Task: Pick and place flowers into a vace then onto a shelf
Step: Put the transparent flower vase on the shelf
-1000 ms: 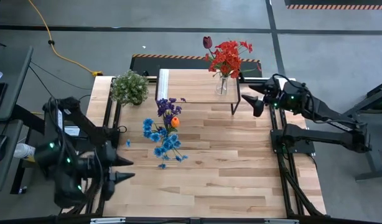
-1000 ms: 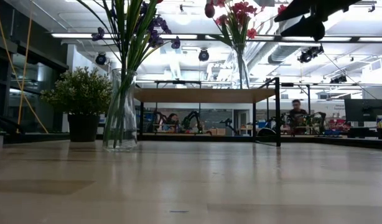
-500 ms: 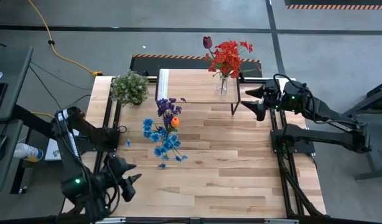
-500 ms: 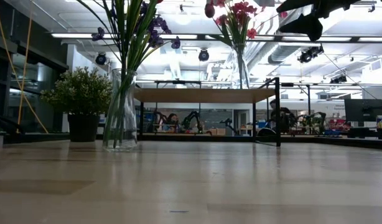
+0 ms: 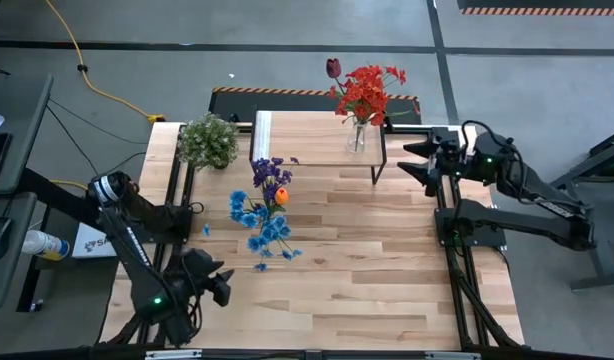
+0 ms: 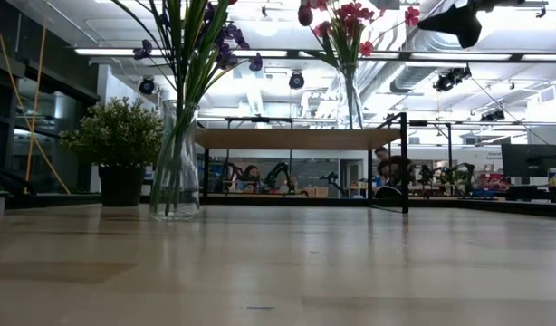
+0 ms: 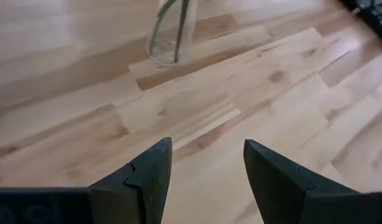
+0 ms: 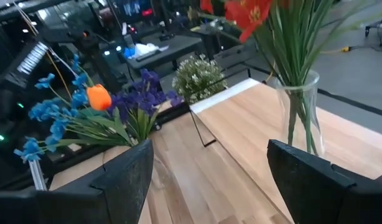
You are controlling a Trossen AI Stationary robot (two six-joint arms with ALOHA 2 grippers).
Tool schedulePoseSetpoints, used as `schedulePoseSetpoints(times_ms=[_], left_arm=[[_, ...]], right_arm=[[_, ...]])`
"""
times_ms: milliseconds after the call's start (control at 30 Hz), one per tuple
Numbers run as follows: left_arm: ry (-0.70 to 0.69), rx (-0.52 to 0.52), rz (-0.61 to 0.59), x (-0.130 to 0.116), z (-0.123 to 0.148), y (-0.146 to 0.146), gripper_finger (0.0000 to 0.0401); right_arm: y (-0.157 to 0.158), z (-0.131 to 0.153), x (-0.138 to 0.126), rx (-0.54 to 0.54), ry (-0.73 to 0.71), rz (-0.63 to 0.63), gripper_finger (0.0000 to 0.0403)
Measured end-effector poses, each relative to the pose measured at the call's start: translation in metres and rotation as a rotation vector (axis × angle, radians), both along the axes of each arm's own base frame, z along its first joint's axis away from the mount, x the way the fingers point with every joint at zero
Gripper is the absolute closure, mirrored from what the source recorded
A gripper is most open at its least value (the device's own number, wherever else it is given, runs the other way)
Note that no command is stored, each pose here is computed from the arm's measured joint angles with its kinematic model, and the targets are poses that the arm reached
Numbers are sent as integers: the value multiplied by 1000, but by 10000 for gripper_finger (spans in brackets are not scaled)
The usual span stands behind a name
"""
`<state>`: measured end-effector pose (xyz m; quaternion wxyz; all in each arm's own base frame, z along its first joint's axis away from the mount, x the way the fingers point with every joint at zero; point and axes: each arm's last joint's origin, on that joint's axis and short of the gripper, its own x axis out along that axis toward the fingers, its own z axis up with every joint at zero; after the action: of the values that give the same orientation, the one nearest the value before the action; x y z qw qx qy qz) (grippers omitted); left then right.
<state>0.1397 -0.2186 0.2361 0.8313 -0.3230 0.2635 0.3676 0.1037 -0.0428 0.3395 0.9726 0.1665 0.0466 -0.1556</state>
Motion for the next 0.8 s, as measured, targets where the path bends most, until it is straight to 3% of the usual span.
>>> schedulePoseSetpoints(times_ms=[167, 367, 800], left_arm=[[-33, 12, 26, 6, -21, 9, 169], [-32, 101, 62, 14, -31, 25, 155], [113, 201, 65, 34, -39, 49, 9]], right_arm=[[4, 4, -8, -17, -36, 0, 100], [5, 5, -12, -33, -49, 1, 100], [5, 5, -12, -13, -58, -3, 100]])
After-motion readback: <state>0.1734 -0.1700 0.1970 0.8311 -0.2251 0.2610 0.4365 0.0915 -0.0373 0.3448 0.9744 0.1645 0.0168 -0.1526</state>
